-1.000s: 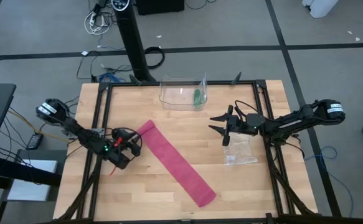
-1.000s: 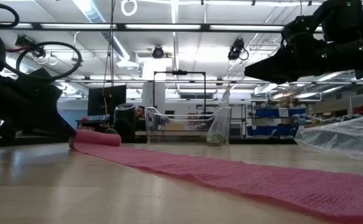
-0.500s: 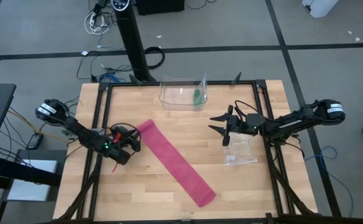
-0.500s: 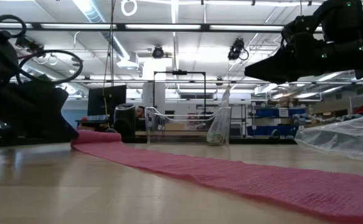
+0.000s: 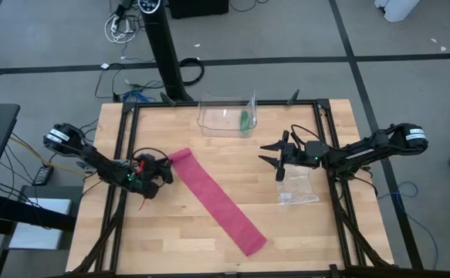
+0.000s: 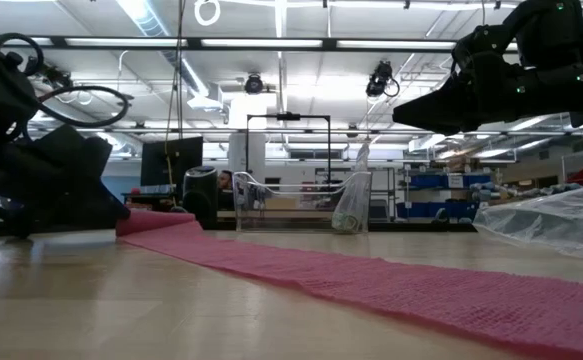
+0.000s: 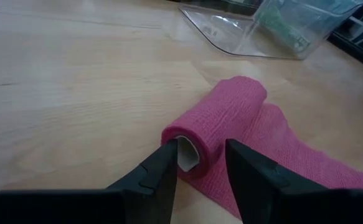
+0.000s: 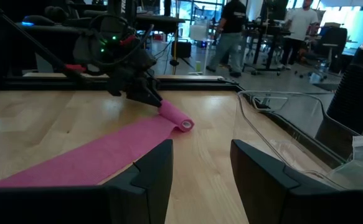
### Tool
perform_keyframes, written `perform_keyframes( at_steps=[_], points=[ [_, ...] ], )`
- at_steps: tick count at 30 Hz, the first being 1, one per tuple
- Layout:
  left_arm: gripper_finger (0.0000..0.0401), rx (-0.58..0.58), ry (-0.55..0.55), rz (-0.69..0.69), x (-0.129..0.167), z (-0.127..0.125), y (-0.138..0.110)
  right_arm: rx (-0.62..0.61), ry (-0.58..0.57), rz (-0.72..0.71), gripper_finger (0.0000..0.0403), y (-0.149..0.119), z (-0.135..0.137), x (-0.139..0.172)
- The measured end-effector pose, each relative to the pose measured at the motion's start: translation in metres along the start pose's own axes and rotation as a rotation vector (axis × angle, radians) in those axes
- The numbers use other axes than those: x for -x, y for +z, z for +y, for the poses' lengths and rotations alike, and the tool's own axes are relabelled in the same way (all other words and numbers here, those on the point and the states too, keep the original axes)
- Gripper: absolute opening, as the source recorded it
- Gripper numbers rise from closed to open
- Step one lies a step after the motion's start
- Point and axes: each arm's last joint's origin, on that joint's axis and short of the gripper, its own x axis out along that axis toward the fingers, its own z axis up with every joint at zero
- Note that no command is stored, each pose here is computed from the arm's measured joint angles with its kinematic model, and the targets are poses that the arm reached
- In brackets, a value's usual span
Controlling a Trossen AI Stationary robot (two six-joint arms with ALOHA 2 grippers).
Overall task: Roll bandage
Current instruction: Roll the pink bandage
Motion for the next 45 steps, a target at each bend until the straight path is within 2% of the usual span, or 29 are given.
perform_keyframes(
  at_steps=[8, 15, 23, 29, 34, 41, 45],
  points=[
    [0.0143, 0.005, 0.006, 0.013, -0.003, -0.001, 0.001, 0.001, 0.020, -0.002, 0.0162, 0.000, 0.001, 0.000],
    [0.0143, -0.044, -0.077, 0.090, -0.005, -0.015, 0.004, 0.009, 0.027, -0.003, 0.0162, 0.000, 0.001, 0.000],
    [0.0143, -0.055, -0.011, 0.066, -0.012, -0.007, 0.007, 0.009, 0.026, -0.004, 0.0162, 0.000, 0.001, 0.000],
    [0.0138, -0.099, -0.012, 0.050, -0.016, -0.010, 0.012, 0.009, 0.026, -0.003, 0.0162, 0.000, 0.001, 0.000],
    [0.0106, -0.142, -0.007, 0.013, -0.021, -0.012, 0.018, 0.004, 0.032, -0.004, 0.0162, 0.000, 0.001, 0.000],
    [0.0024, -0.214, -0.030, -0.004, -0.025, -0.016, 0.024, -0.018, 0.059, -0.005, 0.0162, 0.000, 0.002, 0.000],
    [0.0015, -0.290, -0.031, -0.054, -0.025, -0.019, 0.028, -0.009, 0.070, -0.006, 0.0156, 0.000, 0.002, 0.000]
  ],
)
